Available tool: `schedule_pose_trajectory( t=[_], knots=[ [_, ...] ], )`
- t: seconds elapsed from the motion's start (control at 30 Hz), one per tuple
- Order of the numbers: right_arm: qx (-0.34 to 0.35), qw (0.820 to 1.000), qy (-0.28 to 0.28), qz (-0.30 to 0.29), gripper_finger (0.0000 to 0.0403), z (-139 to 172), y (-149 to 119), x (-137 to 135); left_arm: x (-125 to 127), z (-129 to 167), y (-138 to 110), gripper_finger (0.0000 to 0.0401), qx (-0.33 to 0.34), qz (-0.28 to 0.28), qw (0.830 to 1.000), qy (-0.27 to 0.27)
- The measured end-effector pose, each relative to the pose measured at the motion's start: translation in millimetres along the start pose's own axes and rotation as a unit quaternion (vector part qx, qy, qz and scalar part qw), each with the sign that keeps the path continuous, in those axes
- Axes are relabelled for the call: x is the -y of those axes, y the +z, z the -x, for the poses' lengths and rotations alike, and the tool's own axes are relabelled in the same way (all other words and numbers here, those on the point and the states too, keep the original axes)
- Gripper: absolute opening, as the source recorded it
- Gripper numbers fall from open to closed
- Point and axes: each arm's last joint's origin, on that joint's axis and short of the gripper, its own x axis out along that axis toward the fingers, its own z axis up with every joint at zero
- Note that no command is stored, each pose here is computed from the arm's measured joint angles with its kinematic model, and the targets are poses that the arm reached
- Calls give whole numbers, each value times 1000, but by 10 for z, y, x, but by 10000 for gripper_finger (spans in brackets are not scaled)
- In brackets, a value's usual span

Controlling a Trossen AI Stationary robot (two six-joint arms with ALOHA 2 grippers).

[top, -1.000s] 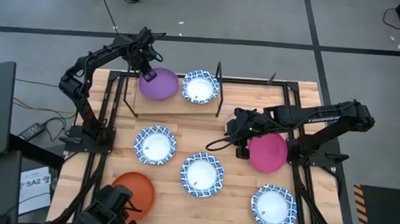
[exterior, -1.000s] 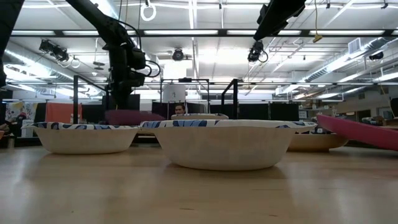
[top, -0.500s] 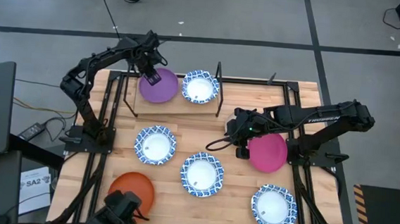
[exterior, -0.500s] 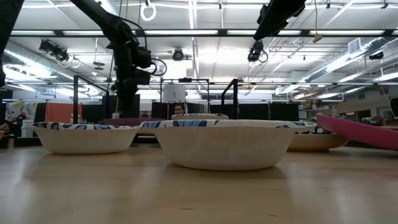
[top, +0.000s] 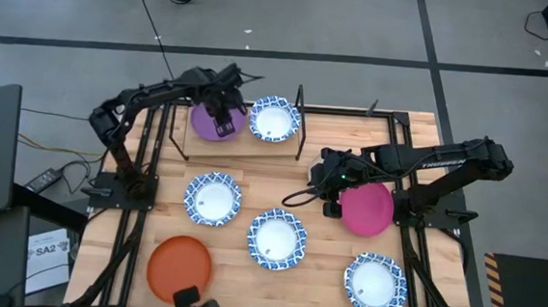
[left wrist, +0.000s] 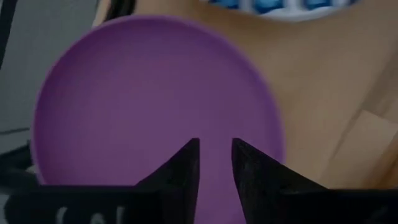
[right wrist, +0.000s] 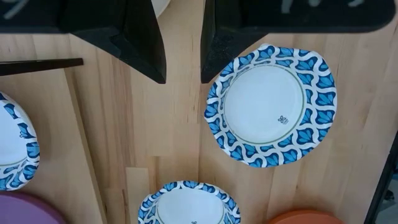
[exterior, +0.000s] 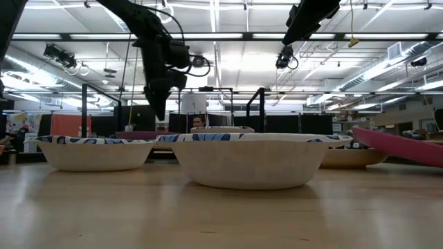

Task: Place and stack plates onto a shelf
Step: Put the violet plate on the shelf

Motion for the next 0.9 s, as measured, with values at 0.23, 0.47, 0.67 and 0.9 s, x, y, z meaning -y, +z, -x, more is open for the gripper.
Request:
schedule_pose_trajectory(
  t=[0.23, 0.47, 0.67, 0.9],
  knots=[
    [0, 1000, 0, 0, 105, 1, 1, 0, 199, 12, 77, 81, 2, -26, 999, 26],
    [0, 1000, 0, 0, 105, 1, 1, 0, 171, -112, 90, 42, -14, 10, 999, 32],
    [1, 1000, 0, 0, 105, 1, 2, 0, 185, -280, 121, 8, -30, 6, 999, 27],
    [0, 1000, 0, 0, 105, 1, 1, 0, 261, -435, 139, 11, -52, 0, 999, 6]
  ],
)
